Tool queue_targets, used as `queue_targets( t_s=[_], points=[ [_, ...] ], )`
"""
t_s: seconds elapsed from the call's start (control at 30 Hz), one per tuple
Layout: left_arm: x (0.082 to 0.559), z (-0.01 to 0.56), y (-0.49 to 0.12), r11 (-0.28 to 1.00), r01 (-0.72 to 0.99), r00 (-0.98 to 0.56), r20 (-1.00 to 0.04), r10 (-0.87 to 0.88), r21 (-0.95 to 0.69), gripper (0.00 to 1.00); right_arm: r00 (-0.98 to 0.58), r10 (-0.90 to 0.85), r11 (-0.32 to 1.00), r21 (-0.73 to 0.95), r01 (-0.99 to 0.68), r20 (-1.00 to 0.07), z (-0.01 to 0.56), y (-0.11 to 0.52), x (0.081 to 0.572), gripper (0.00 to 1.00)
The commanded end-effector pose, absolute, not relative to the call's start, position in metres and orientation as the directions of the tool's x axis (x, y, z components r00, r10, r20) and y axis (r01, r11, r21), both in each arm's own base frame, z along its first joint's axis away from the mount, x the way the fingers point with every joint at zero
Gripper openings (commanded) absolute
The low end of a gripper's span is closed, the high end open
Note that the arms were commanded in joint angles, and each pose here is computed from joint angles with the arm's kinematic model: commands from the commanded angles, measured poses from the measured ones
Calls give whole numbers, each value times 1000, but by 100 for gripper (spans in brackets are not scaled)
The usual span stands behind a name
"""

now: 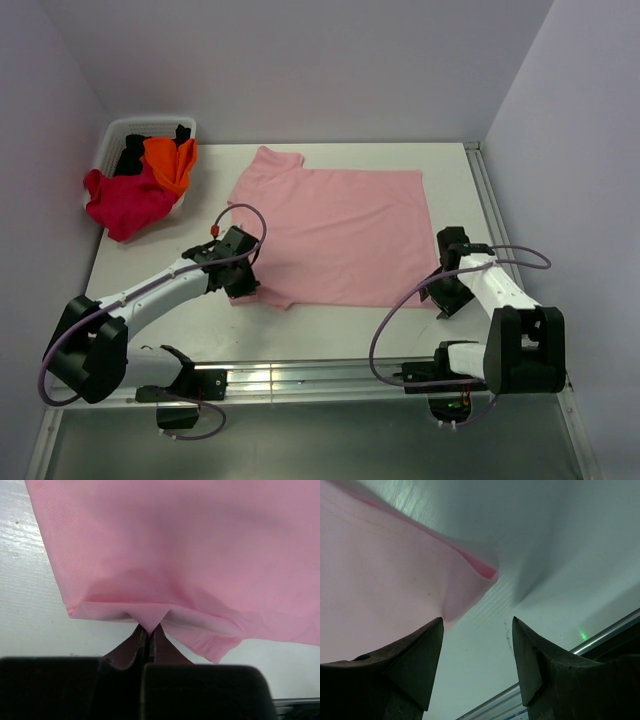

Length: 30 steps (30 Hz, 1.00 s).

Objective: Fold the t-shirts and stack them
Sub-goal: Grap the side of the flattened tshirt closest away from the robot with both arms

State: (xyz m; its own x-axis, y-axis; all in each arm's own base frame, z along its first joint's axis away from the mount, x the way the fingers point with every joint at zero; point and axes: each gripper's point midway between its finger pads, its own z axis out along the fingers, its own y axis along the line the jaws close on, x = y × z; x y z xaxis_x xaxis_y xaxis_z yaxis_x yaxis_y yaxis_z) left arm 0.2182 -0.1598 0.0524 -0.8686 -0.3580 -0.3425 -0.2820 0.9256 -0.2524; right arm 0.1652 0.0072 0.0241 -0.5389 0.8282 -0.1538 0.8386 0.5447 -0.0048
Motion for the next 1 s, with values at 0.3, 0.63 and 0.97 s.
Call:
queue_targets(
  t_s=[0.3, 0.63, 0.97],
  points=[
    [217, 51, -146, 924, -265, -868, -350, -353, -276, 0, -445, 859, 446, -56, 893, -253, 9, -26, 197, 59],
    [225, 63, -143, 919, -266, -859, -360, -363, -292, 0, -455, 858, 450, -81, 890, -238, 4, -27, 194, 16],
    [248, 106, -153, 931, -230, -871, -367, -327, -283, 0, -475, 850, 486, -8, 874, -226, 48, -19, 201, 0]
  ],
)
